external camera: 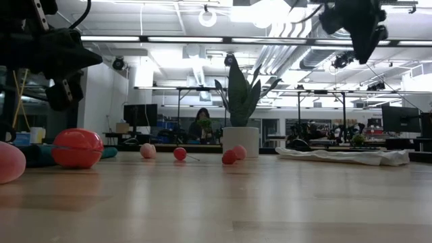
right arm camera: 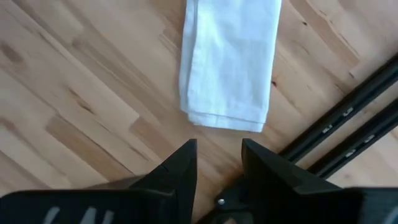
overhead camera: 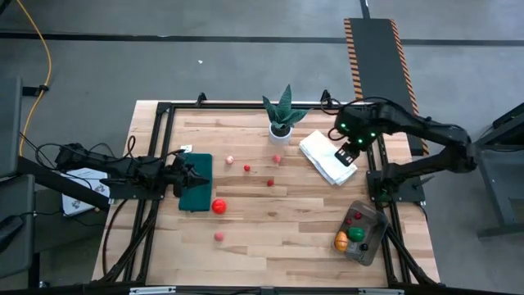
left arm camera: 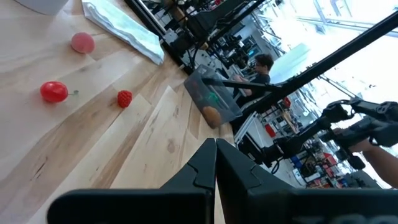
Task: Pick and placing Produce into tupperware
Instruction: Put the top right pink peach into the black bin
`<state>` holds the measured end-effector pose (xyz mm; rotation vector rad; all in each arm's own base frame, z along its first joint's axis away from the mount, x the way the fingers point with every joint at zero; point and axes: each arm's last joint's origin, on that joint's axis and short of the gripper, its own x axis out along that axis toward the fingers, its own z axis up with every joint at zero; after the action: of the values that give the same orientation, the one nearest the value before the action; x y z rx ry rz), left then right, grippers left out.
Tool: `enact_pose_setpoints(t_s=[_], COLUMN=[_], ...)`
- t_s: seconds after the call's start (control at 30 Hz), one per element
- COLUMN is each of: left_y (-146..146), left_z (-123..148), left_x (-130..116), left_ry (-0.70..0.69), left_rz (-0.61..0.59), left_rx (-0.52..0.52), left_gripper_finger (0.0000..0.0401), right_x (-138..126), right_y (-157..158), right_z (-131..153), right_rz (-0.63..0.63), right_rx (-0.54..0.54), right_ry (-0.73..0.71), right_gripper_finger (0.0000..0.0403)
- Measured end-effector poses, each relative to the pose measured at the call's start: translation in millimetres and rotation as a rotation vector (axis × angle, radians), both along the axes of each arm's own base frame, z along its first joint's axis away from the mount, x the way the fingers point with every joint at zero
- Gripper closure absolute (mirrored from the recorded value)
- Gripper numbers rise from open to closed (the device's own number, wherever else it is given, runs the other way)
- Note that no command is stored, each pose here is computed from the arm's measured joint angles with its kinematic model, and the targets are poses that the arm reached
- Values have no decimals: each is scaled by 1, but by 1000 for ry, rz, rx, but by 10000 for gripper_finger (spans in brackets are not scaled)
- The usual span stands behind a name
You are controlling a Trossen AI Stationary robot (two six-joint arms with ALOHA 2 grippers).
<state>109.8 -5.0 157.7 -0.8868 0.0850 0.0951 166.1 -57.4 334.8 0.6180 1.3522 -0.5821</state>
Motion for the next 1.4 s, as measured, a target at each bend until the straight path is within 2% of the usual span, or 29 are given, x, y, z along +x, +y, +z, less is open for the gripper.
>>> enact_pose_setpoints(t_s=[0.3, 0.73, 1.4], left_y=[1, 1, 1], left_z=[0, 0, 0], left_x=[0, 0, 0], left_ry=[-1, -1, 2], left_rz=[19, 21, 18], left_rx=[-16, -24, -2], left_gripper_finger=[400, 400, 400], right_x=[33, 68, 96], right_y=[-13, -26, -34], right_z=[-20, -44, -70], right_rz=[121, 204, 184], right_rx=[-6, -21, 37], right_ry=[38, 19, 8], right_gripper_finger=[286, 286, 286])
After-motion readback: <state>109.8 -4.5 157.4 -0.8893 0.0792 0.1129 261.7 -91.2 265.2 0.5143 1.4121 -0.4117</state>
